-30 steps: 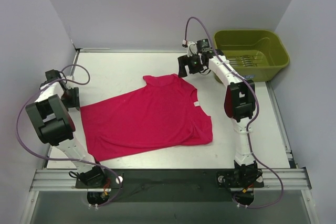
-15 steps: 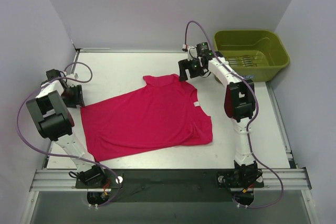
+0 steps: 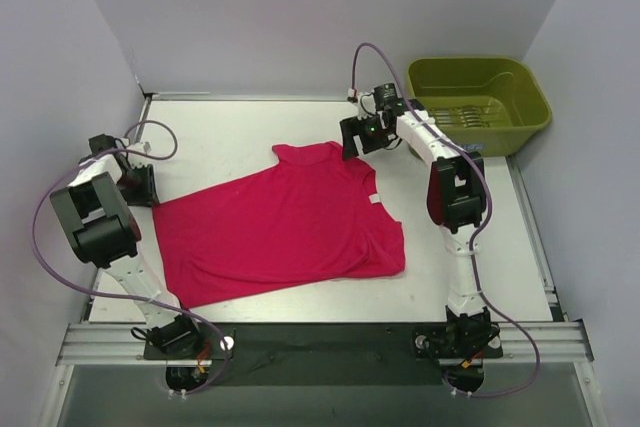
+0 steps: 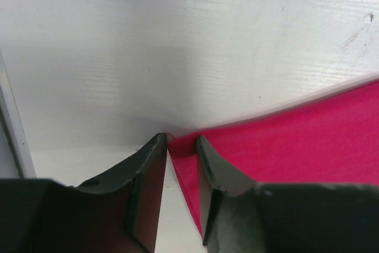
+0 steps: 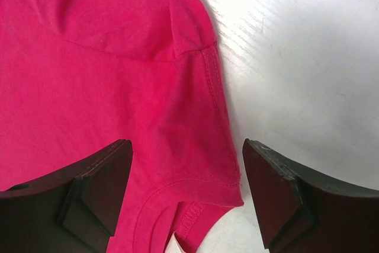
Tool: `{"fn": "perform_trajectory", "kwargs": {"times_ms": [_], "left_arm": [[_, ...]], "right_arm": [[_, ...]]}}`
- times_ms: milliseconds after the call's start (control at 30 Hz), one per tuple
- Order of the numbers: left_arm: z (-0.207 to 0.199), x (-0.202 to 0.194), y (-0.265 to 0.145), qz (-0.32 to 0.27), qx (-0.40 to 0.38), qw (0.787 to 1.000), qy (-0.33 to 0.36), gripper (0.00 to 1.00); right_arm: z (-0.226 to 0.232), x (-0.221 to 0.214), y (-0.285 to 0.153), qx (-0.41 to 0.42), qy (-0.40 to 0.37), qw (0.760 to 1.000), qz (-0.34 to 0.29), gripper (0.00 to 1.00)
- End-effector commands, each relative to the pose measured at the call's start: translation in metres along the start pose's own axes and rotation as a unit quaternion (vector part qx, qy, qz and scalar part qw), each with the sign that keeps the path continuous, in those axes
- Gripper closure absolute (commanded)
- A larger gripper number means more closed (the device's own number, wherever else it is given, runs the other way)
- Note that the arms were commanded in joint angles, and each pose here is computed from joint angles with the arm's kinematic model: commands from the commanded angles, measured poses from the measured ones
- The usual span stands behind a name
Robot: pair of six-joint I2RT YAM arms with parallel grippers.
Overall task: Roll the t-shirts
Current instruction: Flatten out the T-shirt at the center of the board.
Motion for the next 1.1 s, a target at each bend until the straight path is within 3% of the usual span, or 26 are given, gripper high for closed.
{"fn": "perform_trajectory", "kwargs": {"times_ms": [0, 67, 133, 267, 433, 533, 567, 633, 667, 733, 967, 1067], "left_arm": [[-0.01, -0.021, 0.015, 0.04, -0.04, 0.998, 0.001, 0.68], [-0.014, -0.021, 0.015, 0.04, -0.056, 0.998, 0.002, 0.87], [-0.017, -0.019, 0.012, 0.036, -0.064, 0.997, 0.003, 1.0], [-0.02, -0.014, 0.002, 0.021, -0.067, 0.998, 0.007, 1.0], [-0.025, -0.011, -0.012, 0.004, -0.07, 0.998, 0.003, 1.0], [-0.028, -0.009, -0.021, -0.008, -0.074, 0.997, 0.005, 1.0], [-0.029, -0.008, -0.025, -0.013, -0.073, 0.997, 0.006, 1.0], [-0.03, -0.006, -0.029, -0.019, -0.073, 0.997, 0.005, 1.0], [-0.03, -0.004, -0.032, -0.027, -0.072, 0.997, 0.006, 1.0], [-0.032, -0.003, -0.035, -0.032, -0.073, 0.997, 0.005, 1.0], [-0.035, 0.016, -0.052, -0.07, -0.079, 0.994, 0.008, 1.0], [-0.04, 0.023, -0.063, -0.086, -0.09, 0.992, 0.008, 1.0]], "right_arm": [[0.009, 0.001, -0.012, 0.003, -0.005, 1.0, 0.008, 0.23], [0.01, -0.007, -0.009, 0.006, -0.008, 1.0, 0.026, 0.23], [0.016, -0.013, -0.008, 0.017, -0.013, 0.999, 0.049, 0.22], [0.024, -0.025, 0.0, 0.024, -0.03, 0.996, 0.082, 0.21], [0.022, -0.031, 0.014, -0.027, -0.054, 0.991, 0.118, 0.23], [0.021, -0.031, 0.018, -0.039, -0.055, 0.989, 0.129, 0.39], [0.022, -0.032, 0.018, -0.044, -0.059, 0.988, 0.133, 0.59], [0.024, -0.035, 0.017, -0.039, -0.062, 0.988, 0.137, 0.73], [0.025, -0.039, 0.016, -0.037, -0.066, 0.987, 0.144, 0.87], [0.028, -0.041, 0.011, -0.037, -0.075, 0.985, 0.15, 0.99], [0.055, -0.042, -0.046, -0.04, -0.087, 0.986, 0.136, 1.0], [0.088, -0.055, -0.087, -0.02, -0.131, 0.982, 0.133, 1.0]]}}
Point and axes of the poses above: each gripper's point midway between its finger pads, its own y axis out along the fingers, its own z axis along the line the jaws close on, x = y × z, the point moved 5 cm from there along -y, back along the fingers, and after that the axes turned 2 degrees about -y, right-handed, at the moved point
